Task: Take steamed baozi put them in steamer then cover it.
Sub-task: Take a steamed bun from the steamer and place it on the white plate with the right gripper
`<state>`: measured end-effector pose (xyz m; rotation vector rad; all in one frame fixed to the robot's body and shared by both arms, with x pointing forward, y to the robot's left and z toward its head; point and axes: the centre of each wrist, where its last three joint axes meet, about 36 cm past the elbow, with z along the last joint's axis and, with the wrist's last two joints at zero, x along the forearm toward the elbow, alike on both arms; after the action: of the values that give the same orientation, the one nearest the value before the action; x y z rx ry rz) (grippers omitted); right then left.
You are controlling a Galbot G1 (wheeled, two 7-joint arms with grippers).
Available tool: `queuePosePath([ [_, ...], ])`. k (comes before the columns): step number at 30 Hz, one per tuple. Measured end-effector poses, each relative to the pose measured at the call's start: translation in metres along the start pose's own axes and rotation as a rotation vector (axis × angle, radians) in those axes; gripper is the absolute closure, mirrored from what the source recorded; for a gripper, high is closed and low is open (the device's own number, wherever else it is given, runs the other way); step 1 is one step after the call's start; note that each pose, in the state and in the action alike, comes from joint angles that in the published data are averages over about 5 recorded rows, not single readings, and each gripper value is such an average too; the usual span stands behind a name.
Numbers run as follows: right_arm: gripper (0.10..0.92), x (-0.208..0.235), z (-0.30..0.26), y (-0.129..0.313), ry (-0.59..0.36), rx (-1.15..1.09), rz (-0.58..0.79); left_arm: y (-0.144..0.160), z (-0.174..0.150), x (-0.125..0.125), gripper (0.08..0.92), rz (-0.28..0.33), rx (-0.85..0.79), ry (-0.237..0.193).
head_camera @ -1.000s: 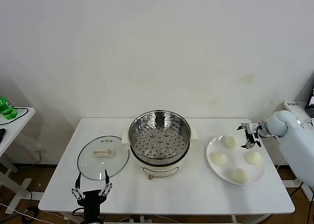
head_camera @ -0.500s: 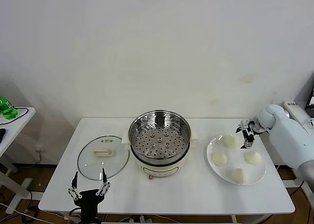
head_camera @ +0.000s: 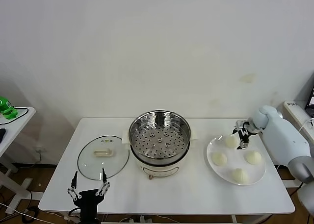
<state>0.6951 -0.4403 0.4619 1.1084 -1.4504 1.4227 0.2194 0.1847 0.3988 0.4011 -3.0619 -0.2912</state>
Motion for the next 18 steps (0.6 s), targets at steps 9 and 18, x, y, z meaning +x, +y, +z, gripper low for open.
queuePosePath([
  [9,0.362,-0.0050,-0.0022,-0.0021,-0.005,-0.007,0.010,0.0004,-0.0031,0.0028,0.177,0.000,0.007,-0.007],
  [18,0.439,-0.0020,0.0010,-0.0014,-0.002,-0.003,0.013,0.0005,-0.0049,0.0035,0.177,-0.001,0.010,-0.011],
])
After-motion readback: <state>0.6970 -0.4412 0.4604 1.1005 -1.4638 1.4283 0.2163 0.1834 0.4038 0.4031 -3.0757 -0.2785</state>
